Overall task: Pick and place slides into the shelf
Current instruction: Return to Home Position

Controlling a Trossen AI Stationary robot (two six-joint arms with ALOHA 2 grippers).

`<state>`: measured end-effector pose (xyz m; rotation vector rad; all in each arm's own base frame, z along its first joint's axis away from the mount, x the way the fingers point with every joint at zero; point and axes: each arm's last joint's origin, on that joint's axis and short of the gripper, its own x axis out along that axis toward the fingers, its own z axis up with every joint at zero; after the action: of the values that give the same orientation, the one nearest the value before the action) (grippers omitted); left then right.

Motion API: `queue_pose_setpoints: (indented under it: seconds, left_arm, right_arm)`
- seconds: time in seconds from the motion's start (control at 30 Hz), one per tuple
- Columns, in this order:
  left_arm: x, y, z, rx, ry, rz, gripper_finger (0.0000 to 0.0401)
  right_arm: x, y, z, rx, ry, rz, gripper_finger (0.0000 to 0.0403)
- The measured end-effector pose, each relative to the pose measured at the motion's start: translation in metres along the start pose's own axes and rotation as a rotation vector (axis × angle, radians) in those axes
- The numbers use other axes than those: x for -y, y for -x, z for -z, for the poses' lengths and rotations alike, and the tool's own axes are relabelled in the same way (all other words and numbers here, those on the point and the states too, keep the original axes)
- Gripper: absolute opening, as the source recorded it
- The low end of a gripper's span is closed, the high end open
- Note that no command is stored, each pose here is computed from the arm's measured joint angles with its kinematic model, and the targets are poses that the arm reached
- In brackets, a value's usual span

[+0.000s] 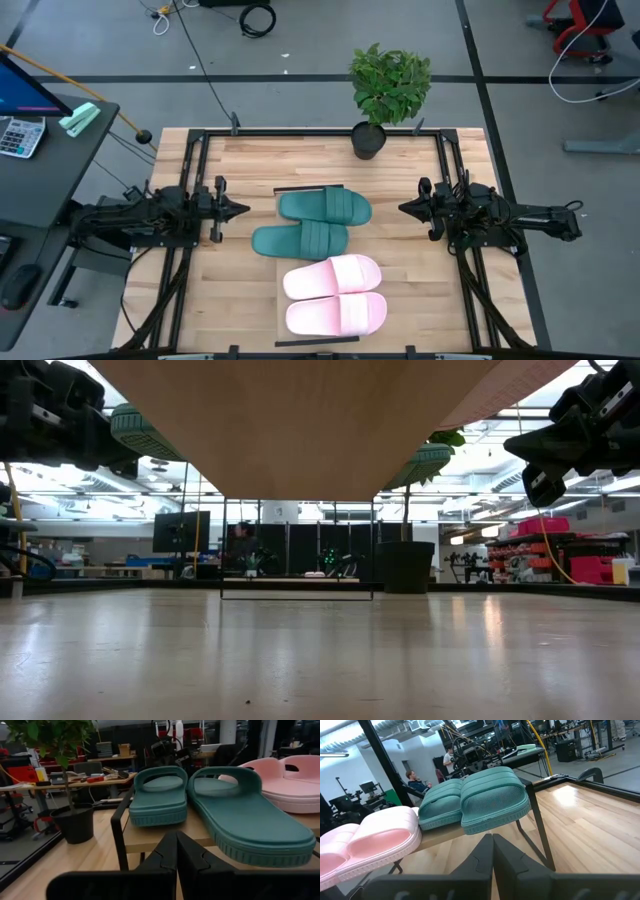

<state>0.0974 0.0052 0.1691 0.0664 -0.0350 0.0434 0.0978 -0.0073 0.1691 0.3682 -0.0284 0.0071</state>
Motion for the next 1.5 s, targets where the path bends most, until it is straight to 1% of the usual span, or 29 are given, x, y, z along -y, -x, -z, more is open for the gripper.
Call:
queue_pose_setpoints:
  seconds: [0.27,0.53,0.67,0.87,0.93,1.07,1.5]
  left_arm:
    - [-0.0004,0.0000,0.0017,-0.019,0.000,-0.016,0.0003]
    - [-0.0016,0.0000,0.0021,-0.025,-0.012,-0.056,0.0017]
    - [-0.0017,0.0001,0.0020,-0.024,0.000,-0.061,0.0023]
    - [-0.0025,0.0001,-0.0018,0.017,0.001,-0.083,0.0018]
    - [-0.0026,0.0002,-0.0040,0.040,0.002,-0.084,0.0014]
    - [-0.0026,0.0002,-0.0042,0.042,0.002,-0.082,0.0012]
    - [-0.0025,0.0002,-0.0049,0.050,0.002,-0.077,0.0032]
  right_arm:
    - [0.0000,0.0000,0.0000,0.000,0.000,0.000,0.0014]
    - [0.0000,0.0000,0.0000,0.000,0.000,0.000,0.0014]
    - [0.0000,0.0000,0.0000,0.000,0.000,0.000,0.0014]
    - [0.0000,0.0000,0.0000,0.000,0.000,0.000,0.0014]
    - [0.0000,0.0000,-0.0001,0.000,0.000,0.000,0.0014]
    - [0.0000,0.0000,0.0000,0.000,0.000,0.000,0.0014]
    - [0.0000,0.0000,0.0000,0.000,0.000,0.000,0.0014]
